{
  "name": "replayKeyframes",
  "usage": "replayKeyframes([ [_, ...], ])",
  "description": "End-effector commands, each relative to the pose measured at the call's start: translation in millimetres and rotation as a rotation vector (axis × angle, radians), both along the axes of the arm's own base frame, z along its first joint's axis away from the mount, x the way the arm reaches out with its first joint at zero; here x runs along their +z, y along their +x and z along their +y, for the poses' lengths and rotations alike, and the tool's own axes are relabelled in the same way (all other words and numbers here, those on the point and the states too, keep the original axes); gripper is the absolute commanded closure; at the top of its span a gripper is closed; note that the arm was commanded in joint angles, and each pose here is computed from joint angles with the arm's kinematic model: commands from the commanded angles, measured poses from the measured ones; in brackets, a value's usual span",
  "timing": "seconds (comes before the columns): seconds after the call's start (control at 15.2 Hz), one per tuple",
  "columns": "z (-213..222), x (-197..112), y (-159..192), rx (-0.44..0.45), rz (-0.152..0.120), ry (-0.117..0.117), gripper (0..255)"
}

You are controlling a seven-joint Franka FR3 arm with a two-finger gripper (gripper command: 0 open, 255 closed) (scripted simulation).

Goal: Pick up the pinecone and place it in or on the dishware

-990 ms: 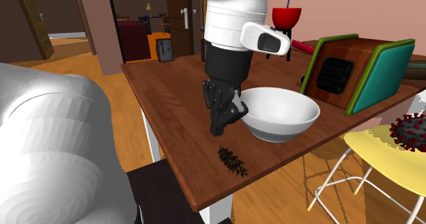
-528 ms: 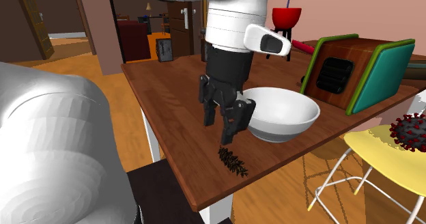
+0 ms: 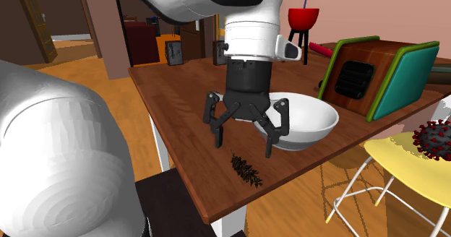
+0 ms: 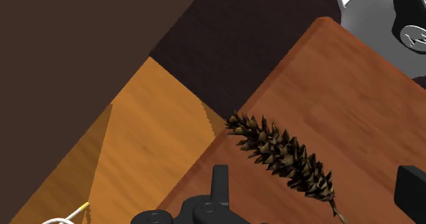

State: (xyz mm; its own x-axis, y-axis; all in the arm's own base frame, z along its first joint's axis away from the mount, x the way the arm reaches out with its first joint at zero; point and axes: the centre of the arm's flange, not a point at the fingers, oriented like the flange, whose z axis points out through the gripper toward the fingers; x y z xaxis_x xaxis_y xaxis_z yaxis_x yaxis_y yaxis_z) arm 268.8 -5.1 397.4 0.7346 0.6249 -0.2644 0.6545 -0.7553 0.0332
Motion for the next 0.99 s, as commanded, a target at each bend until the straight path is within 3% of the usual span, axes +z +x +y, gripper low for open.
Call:
replayKeyframes([
  [0.0, 2, -6, 2, 0.173, 0.034, -0.035, 0],
  [0.4, -8, -39, -4, 0.173, 0.034, -0.035, 0],
  [0.92, -8, -39, -4, 0.173, 0.034, -0.035, 0],
])
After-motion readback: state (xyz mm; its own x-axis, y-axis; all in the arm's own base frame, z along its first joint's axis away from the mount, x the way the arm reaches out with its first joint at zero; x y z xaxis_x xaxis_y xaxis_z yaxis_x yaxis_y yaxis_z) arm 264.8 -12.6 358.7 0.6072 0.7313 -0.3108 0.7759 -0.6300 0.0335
